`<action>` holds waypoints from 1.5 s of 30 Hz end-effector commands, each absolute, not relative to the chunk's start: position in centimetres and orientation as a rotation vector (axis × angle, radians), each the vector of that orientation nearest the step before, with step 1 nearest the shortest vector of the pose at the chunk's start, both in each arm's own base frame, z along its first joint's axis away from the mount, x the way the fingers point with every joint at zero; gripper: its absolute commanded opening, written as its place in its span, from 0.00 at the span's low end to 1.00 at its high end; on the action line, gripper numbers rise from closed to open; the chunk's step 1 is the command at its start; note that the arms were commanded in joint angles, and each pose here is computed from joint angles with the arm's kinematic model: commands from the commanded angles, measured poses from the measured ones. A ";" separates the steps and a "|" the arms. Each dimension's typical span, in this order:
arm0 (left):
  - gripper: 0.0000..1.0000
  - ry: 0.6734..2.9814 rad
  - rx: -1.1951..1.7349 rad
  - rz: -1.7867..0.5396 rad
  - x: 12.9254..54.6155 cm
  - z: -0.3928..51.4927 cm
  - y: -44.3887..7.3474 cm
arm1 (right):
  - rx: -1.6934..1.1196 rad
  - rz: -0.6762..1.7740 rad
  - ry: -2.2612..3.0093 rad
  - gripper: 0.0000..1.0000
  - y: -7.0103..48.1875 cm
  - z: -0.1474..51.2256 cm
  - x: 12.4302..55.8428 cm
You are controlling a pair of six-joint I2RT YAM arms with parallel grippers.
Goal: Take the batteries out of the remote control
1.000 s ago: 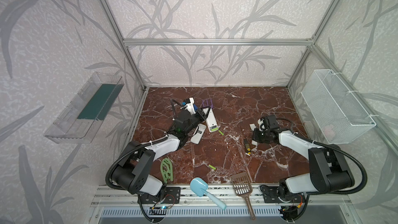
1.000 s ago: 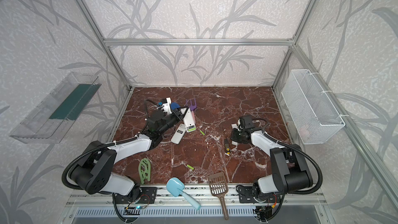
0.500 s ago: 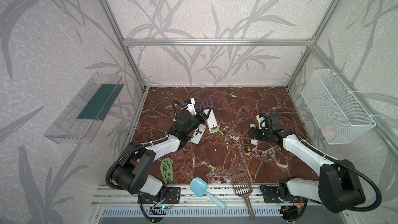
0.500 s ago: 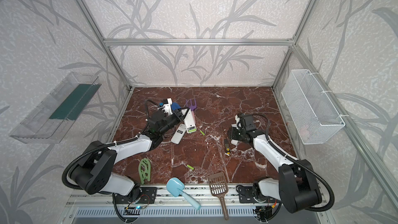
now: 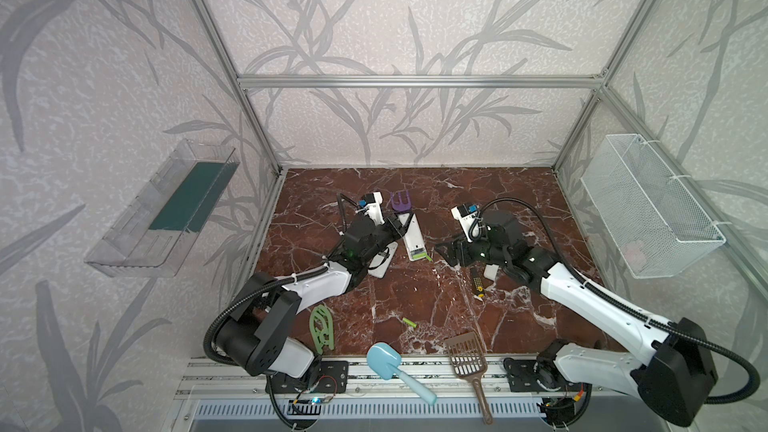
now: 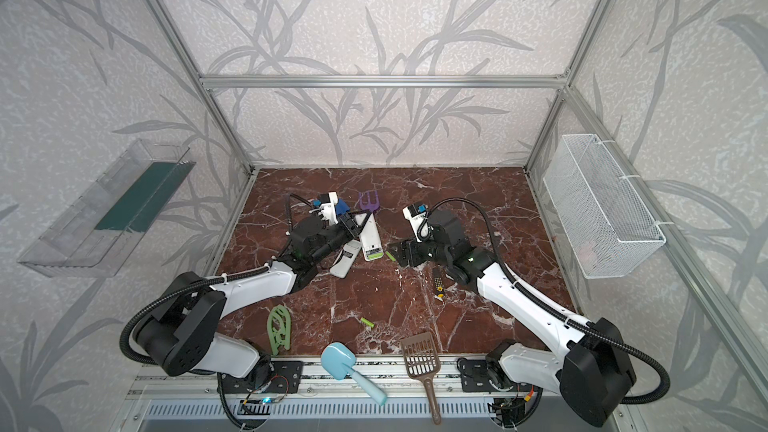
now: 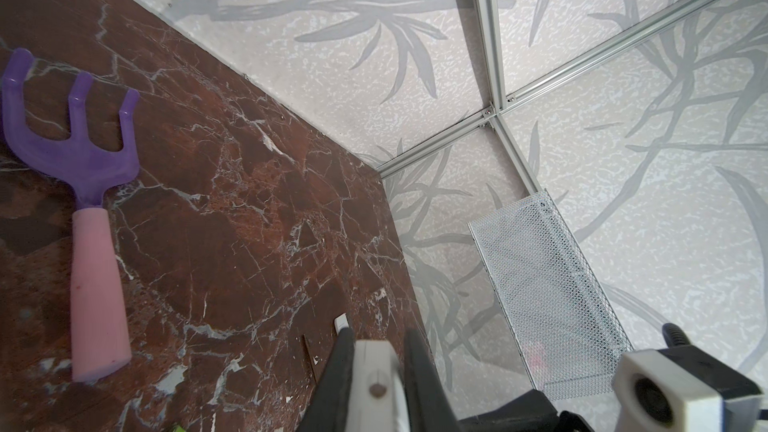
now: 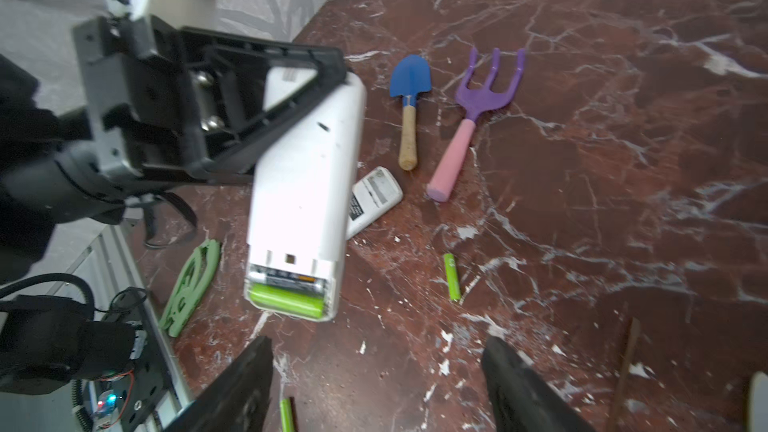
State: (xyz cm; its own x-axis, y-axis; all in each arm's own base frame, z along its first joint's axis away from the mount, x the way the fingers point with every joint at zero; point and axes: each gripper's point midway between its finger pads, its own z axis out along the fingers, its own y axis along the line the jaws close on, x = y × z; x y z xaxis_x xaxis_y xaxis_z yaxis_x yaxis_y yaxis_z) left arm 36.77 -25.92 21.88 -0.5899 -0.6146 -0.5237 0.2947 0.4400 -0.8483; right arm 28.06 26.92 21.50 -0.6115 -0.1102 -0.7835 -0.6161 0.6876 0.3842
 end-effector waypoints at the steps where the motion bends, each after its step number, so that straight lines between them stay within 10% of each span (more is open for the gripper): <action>1: 0.00 1.764 -0.271 -1.270 37.2 23.1 -26.2 | -0.558 0.916 2.089 0.80 29.4 23.1 28.3; 29: 0.00 1.734 -0.293 -1.282 37.0 23.8 -26.6 | -0.562 0.797 2.209 0.74 33.7 19.6 30.7; 42: 0.00 1.738 -0.309 -1.287 36.9 23.3 -26.4 | -0.681 0.736 2.161 0.31 33.7 19.5 30.7; 45: 0.14 1.736 -0.307 -1.289 36.8 23.3 -26.3 | -0.750 0.709 2.143 0.28 33.7 19.3 30.5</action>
State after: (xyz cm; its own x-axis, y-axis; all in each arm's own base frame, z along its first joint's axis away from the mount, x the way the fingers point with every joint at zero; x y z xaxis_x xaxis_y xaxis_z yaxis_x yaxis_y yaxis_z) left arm 36.82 -26.15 22.17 -0.5540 -0.6434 -0.5283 0.2852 0.4495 -0.8465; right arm 30.56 33.37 18.92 -0.6223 -0.1993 -0.7570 -0.6256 0.7079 0.3279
